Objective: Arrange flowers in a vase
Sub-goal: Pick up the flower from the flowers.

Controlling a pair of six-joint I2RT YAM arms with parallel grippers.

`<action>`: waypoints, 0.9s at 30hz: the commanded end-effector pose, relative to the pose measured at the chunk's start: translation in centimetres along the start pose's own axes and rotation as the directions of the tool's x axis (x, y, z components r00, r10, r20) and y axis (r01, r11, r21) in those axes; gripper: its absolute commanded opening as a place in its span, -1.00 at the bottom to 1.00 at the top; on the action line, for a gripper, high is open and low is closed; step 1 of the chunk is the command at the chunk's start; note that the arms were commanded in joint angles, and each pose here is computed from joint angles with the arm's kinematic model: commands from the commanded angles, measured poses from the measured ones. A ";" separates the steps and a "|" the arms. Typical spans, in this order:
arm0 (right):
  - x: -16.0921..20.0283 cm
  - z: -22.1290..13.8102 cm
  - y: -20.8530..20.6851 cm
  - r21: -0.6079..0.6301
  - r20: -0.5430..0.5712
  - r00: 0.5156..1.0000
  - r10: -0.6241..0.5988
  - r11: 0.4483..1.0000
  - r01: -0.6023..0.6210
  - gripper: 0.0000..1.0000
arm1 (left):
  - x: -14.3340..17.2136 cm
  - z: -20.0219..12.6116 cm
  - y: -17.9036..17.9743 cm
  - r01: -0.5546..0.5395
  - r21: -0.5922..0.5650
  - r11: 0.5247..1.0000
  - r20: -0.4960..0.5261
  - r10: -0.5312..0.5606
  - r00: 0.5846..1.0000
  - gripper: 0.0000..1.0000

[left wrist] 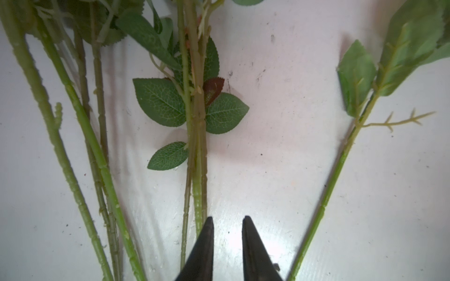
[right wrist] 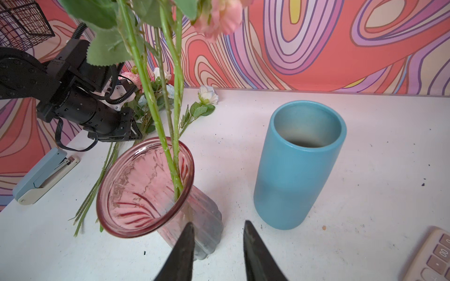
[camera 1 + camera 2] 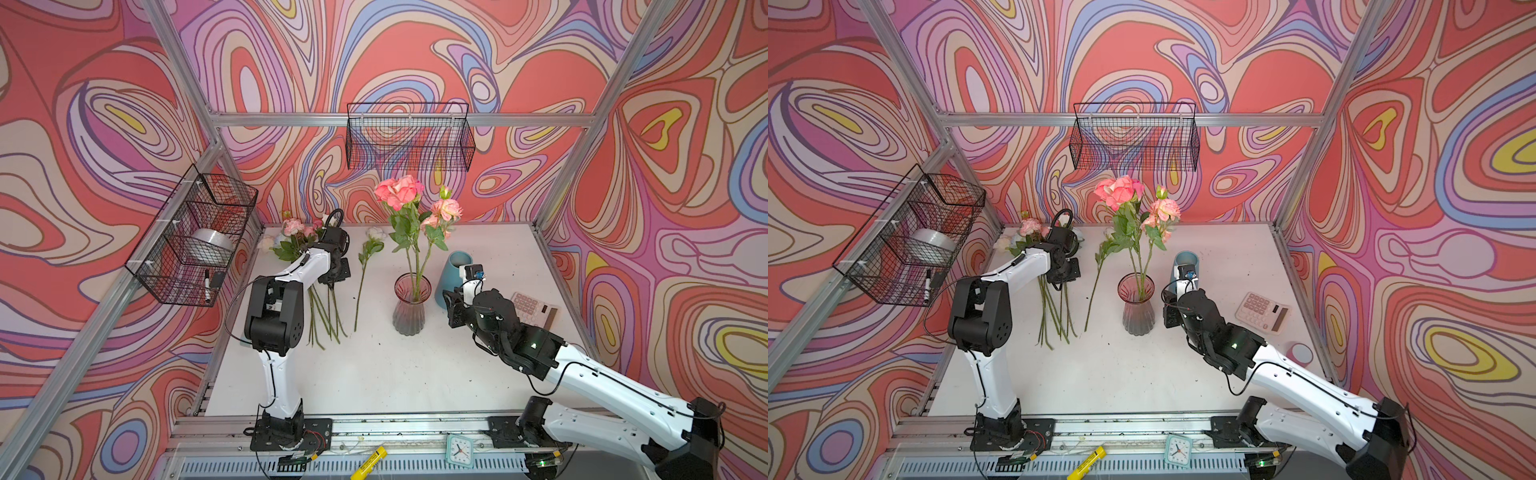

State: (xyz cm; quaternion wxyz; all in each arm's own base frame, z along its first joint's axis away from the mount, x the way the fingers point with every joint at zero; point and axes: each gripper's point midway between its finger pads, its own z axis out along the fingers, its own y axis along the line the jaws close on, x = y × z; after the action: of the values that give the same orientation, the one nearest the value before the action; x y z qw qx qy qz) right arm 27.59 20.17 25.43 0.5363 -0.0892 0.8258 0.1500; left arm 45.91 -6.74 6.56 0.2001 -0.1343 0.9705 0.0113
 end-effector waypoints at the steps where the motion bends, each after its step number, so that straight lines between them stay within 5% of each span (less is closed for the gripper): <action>1: -0.2 0.0 0.0 -0.003 -0.002 1.000 0.011 1.000 -0.011 -0.31 | 0.4 -0.5 1.6 -0.009 -0.068 0.998 -0.001 0.009 1.000 -0.49; 13: -0.1 -0.6 -0.1 -0.013 -0.005 1.000 0.031 0.999 -0.031 -0.31 | 0.4 2.3 1.5 -0.061 -0.110 0.992 -0.048 0.056 0.997 -0.72; 24: -0.4 -0.9 -0.2 -0.014 0.004 0.999 0.034 0.999 -0.034 -0.32 | 0.6 1.9 0.6 -0.056 -0.049 0.997 -0.047 0.054 0.997 -1.00; 27: -0.9 -1.3 -0.2 -0.019 0.007 0.999 0.036 0.999 -0.036 -0.32 | 0.0 -0.7 -0.3 -0.023 0.013 1.000 -0.019 0.024 1.000 -1.00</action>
State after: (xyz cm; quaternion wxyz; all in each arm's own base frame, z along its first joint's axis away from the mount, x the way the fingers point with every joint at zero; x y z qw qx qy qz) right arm 27.06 19.95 25.58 0.5305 -0.0865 0.8277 0.1610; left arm 46.28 -6.32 4.22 0.1761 -0.1186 0.9765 0.0374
